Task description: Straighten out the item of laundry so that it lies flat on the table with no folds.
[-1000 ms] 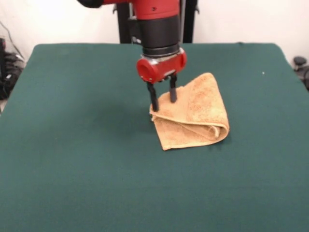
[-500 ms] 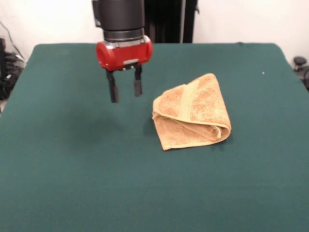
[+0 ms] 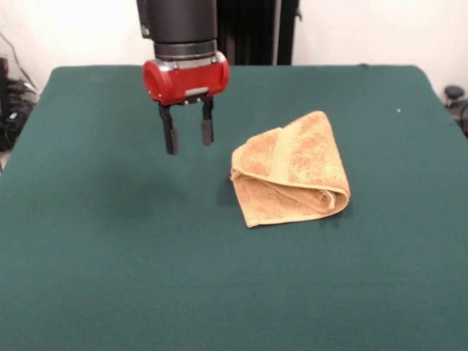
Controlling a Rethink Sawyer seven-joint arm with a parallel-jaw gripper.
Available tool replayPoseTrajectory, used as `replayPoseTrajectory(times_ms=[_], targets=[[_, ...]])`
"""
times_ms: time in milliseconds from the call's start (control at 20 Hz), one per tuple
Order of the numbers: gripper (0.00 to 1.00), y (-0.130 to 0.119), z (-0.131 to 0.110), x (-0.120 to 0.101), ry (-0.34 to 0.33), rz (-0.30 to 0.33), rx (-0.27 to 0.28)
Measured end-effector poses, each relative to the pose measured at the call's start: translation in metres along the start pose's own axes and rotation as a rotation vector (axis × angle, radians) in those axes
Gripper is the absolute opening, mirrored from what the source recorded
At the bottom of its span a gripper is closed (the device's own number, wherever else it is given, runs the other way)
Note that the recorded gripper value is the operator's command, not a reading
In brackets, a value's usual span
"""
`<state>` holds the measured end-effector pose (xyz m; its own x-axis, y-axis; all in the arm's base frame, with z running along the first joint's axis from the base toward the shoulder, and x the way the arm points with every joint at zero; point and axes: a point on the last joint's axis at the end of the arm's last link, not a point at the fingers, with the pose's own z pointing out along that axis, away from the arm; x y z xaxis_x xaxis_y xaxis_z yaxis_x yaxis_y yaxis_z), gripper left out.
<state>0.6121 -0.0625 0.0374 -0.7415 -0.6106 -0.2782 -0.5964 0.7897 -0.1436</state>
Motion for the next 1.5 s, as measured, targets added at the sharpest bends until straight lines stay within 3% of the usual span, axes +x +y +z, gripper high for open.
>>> replayPoseTrajectory(times_ms=[350, 850, 1500], targets=[[1.00, 0.013, 0.013, 0.004, -0.003, 0.024, -0.047], [1.00, 0.018, 0.016, -0.007, -0.054, 0.135, -0.136], [1.00, 0.034, 0.025, -0.017, -0.092, 0.156, -0.197]])
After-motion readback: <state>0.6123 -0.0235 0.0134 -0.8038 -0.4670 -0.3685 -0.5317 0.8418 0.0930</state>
